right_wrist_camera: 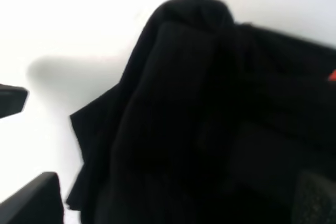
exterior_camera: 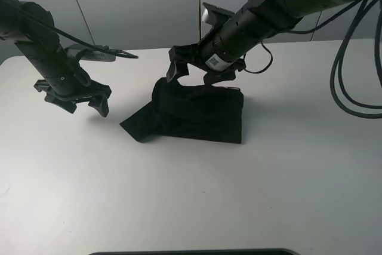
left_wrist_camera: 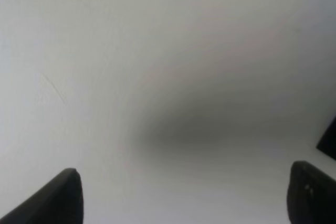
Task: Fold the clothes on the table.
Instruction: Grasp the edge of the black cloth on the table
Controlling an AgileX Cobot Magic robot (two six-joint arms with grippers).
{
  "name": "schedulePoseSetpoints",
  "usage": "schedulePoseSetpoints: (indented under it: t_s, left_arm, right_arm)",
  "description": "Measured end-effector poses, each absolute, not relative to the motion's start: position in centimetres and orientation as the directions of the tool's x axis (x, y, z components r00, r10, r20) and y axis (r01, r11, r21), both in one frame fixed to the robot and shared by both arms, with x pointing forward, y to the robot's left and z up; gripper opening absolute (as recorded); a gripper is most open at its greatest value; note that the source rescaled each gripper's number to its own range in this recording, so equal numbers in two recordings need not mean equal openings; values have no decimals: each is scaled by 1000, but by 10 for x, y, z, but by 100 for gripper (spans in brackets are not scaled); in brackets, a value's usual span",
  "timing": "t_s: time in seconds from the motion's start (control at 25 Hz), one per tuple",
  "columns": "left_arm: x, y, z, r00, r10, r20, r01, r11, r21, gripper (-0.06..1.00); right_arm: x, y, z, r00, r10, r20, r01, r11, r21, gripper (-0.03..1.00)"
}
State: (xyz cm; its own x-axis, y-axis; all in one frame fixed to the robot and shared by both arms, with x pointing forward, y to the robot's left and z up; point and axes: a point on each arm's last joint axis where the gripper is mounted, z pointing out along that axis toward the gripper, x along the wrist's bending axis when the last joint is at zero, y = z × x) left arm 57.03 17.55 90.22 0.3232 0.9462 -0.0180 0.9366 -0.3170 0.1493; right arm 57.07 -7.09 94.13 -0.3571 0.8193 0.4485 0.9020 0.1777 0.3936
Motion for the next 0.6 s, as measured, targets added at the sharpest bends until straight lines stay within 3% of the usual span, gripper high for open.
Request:
schedulePoseSetpoints:
  t_s: [0.16,0.36,0.6]
  left_arm:
    - [570,176,902,323,946,-18,937,-317,149,100]
    - [572,175,904,322,947,-20,937,-315,153,100]
    - [573,170,915,326,943,-63,938,-314,149,100]
  right_arm:
    - [576,-99,962,-416,865,281,854,264,449,90]
    - [586,-150,969,-369,928,52,865,323,385,90]
    - [586,-176,973,-335,942,-11,882,318,349,90]
